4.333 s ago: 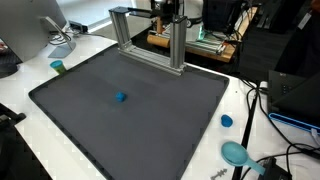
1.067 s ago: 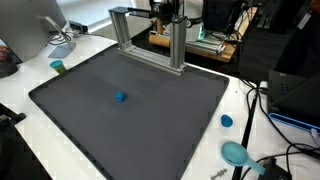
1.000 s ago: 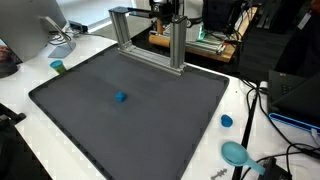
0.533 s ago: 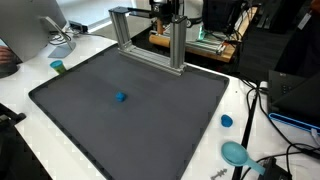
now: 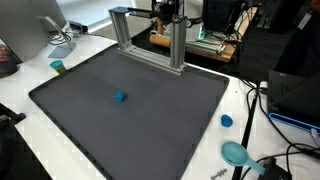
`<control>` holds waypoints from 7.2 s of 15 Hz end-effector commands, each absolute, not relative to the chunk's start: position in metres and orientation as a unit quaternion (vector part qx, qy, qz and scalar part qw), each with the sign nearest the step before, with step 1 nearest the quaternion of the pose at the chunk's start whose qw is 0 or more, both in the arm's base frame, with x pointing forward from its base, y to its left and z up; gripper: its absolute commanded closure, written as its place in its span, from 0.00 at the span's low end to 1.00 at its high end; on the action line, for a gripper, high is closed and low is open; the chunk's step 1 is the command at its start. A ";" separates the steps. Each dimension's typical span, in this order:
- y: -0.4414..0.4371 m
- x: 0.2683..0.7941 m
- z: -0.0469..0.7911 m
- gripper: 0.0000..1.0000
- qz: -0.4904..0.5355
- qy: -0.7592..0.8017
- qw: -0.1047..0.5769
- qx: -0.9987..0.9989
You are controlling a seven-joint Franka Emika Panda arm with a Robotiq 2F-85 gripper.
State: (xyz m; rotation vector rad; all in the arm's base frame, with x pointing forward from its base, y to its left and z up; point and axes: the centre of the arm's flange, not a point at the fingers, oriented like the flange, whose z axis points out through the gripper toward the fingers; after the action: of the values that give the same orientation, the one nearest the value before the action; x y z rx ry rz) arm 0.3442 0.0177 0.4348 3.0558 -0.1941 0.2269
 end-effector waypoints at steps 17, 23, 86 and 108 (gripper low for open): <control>0.008 0.336 0.427 0.32 0.065 -0.025 0.023 0.997; 0.005 0.337 0.428 0.66 0.065 -0.024 0.023 0.997; 0.030 0.570 0.442 0.78 0.057 -0.140 0.049 0.987; -0.001 0.643 0.399 0.78 0.068 -0.055 0.038 0.995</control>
State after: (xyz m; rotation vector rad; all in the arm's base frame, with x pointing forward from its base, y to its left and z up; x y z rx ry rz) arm 0.6504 -0.0046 0.4116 3.0488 -0.1201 0.1483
